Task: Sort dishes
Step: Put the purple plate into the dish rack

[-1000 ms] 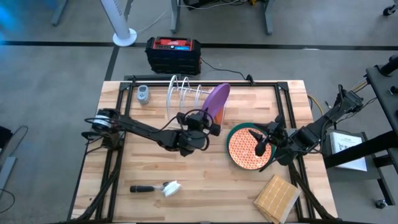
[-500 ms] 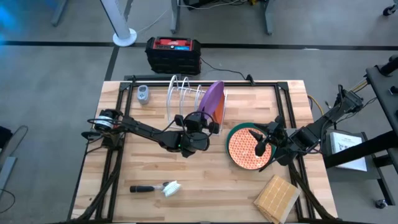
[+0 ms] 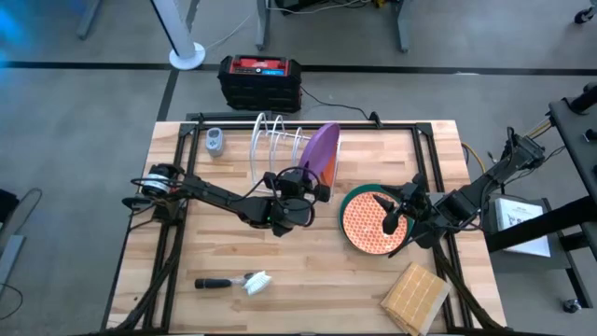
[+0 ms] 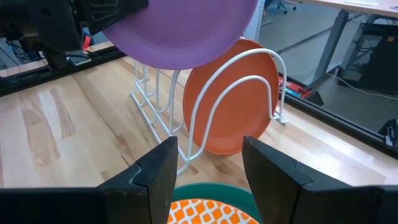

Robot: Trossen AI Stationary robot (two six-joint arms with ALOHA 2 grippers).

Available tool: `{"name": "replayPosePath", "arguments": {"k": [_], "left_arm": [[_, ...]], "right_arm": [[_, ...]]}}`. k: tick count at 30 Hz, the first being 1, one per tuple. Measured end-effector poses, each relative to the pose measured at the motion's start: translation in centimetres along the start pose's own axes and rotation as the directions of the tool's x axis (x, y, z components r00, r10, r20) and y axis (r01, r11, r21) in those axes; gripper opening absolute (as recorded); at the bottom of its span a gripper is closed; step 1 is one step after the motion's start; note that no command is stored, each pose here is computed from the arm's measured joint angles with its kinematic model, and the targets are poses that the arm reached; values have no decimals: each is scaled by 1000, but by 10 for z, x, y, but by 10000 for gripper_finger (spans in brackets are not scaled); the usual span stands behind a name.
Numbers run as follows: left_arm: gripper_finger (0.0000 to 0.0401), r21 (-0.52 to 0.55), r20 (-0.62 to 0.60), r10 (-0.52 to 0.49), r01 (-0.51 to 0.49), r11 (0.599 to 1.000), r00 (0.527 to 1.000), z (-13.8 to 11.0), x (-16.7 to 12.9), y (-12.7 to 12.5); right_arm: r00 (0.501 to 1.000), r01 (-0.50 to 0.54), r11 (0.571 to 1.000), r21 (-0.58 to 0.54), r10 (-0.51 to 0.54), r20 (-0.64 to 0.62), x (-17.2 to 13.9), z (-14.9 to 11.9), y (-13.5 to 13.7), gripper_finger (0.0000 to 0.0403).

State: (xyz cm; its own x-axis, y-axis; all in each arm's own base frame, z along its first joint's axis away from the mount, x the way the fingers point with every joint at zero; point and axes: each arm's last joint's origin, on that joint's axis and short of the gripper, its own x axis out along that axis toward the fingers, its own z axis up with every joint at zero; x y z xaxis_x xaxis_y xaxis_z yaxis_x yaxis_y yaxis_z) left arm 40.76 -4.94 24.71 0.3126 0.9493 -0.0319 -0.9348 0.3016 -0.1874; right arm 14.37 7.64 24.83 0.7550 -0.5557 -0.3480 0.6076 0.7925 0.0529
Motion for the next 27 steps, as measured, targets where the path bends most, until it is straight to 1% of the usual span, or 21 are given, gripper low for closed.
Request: {"name": "replayPosePath", "arguments": {"k": [3,5,8,10,13,19,25,27], "left_arm": [[28,2,-3,-5,5,1000,1000,-5,1,-1],[28,14,-8,-9,9,1000,1000,-12,2,-2],[28,6,-5,2,-2,1000,1000,-21,2,-5],[28,7,0,11,-11,1000,1000,-22,3,-7],[28,23,4,19,-19,1000,1000,-22,4,-11],[32,90,15,33,-34,995,999,-16,5,-25],[33,163,50,109,-116,980,993,-17,7,-40],[34,181,54,117,-125,975,992,-18,8,-46]], "right_arm": [[1000,1,1000,6,-1,0,0,0,0,172],[1000,1,1000,8,-1,0,0,0,0,172],[1000,2,1000,7,-2,-1,0,-1,0,172],[1000,1,1000,16,-1,-1,0,-1,0,172],[1000,-3,1000,18,4,-7,0,-2,0,172],[1000,-7,1000,19,8,-16,1,-3,0,172],[1000,-7,1000,24,7,-19,1,-4,-1,172],[1000,-5,1000,23,6,-21,2,-6,-1,172]]}}
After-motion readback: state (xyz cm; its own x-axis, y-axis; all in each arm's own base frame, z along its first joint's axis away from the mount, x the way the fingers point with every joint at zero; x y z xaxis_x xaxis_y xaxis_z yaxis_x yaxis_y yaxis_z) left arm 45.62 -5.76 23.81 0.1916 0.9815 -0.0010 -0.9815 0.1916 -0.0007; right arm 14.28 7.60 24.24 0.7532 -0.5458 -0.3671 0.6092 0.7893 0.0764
